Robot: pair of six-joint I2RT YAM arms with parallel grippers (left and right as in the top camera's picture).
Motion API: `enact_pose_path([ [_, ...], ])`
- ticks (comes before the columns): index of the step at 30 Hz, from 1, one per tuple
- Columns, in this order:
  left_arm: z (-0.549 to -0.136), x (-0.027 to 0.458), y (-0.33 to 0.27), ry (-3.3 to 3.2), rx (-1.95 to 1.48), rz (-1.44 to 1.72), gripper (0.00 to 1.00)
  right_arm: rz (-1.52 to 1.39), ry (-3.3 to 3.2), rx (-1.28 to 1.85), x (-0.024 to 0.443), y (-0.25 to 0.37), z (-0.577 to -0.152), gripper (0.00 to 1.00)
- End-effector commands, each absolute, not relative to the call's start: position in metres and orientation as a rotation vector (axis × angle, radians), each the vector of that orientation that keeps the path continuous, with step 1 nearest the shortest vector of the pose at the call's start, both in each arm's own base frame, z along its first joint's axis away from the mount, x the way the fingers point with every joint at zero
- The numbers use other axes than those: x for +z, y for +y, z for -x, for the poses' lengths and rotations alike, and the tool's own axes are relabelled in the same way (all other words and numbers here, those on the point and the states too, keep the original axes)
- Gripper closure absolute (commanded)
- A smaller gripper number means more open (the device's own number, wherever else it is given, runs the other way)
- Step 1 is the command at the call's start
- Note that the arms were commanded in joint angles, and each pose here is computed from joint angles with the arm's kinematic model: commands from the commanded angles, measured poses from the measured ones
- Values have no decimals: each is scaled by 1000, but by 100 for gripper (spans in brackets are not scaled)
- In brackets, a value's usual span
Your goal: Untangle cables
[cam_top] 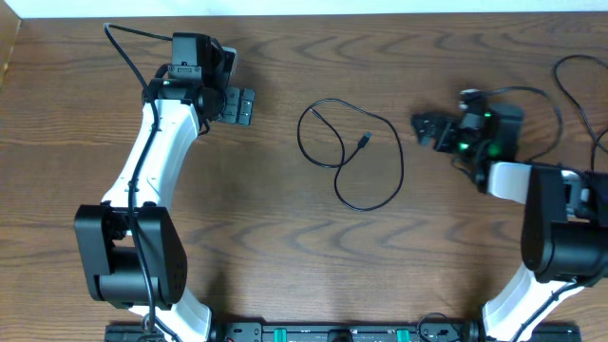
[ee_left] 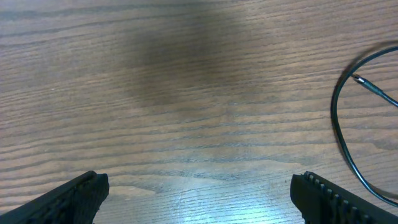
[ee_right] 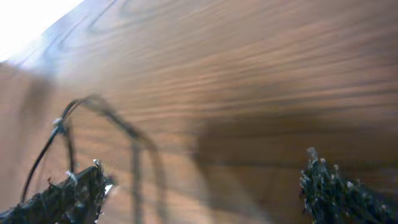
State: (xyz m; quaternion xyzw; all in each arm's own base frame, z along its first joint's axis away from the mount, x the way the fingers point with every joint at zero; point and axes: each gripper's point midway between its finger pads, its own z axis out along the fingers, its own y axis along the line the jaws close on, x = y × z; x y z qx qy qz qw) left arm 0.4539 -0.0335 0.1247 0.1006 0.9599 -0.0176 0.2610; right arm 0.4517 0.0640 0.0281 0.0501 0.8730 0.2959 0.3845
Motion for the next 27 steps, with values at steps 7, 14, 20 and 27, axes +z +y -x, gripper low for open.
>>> enact_pose_path([
  [7,-451,121,-32,2612,-39,-265,2,25,2324,751,14,133,-426,1],
  [14,-451,121,-32,2612,-40,-265,2,35,2347,751,10,139,-421,1],
  [20,-451,121,-32,2612,-40,-265,2,24,2348,740,10,137,-422,1],
  [27,-451,121,-32,2612,-39,-265,2,-3,2355,752,9,137,-422,1],
])
